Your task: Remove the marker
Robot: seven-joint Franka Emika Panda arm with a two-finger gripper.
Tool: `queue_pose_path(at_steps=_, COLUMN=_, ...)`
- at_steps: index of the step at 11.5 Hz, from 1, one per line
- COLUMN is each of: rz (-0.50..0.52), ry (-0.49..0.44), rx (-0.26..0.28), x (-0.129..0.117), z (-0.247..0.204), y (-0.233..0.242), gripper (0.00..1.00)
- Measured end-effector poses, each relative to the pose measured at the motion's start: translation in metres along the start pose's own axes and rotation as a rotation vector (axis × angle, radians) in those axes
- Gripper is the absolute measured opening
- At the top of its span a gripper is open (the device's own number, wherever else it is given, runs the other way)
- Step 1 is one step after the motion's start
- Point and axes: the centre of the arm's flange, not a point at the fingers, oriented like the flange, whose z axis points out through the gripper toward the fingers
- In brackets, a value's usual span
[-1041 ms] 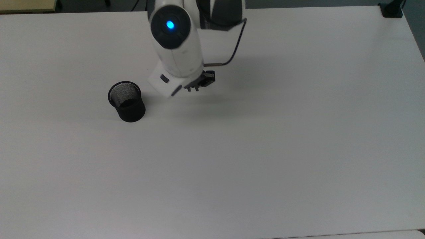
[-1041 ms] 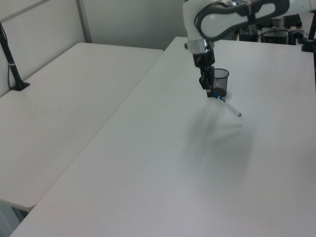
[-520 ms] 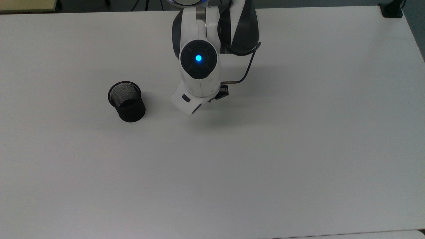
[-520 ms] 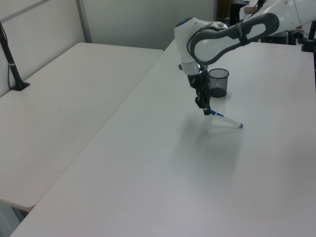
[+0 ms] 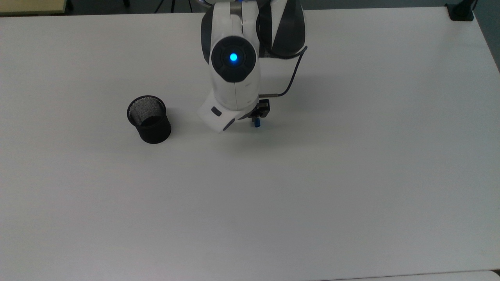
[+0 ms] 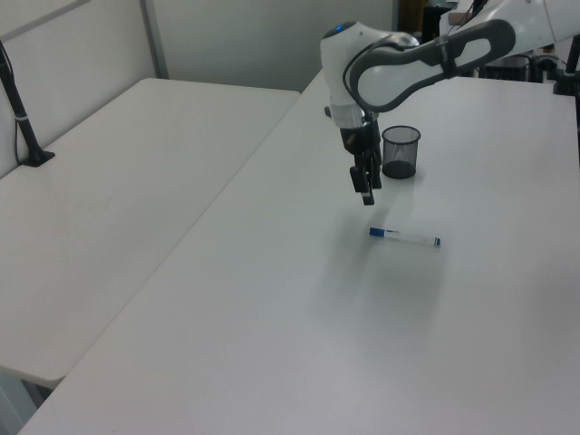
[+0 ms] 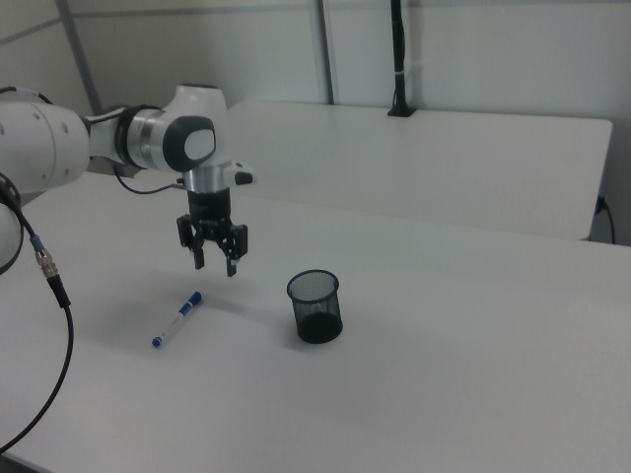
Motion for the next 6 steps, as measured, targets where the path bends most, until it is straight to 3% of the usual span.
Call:
queue_pose_path(at_steps=2, rz=0.023, ry=0.066, rx=-0.029, x=-0.013, z=-0.044, y=0.008, gripper=1.0)
queue_pose_path(at_steps=6, rz=0.109, ry=0.191, rx=-0.023, x=-0.056, z=-0.13, y=0.066, gripper=1.0)
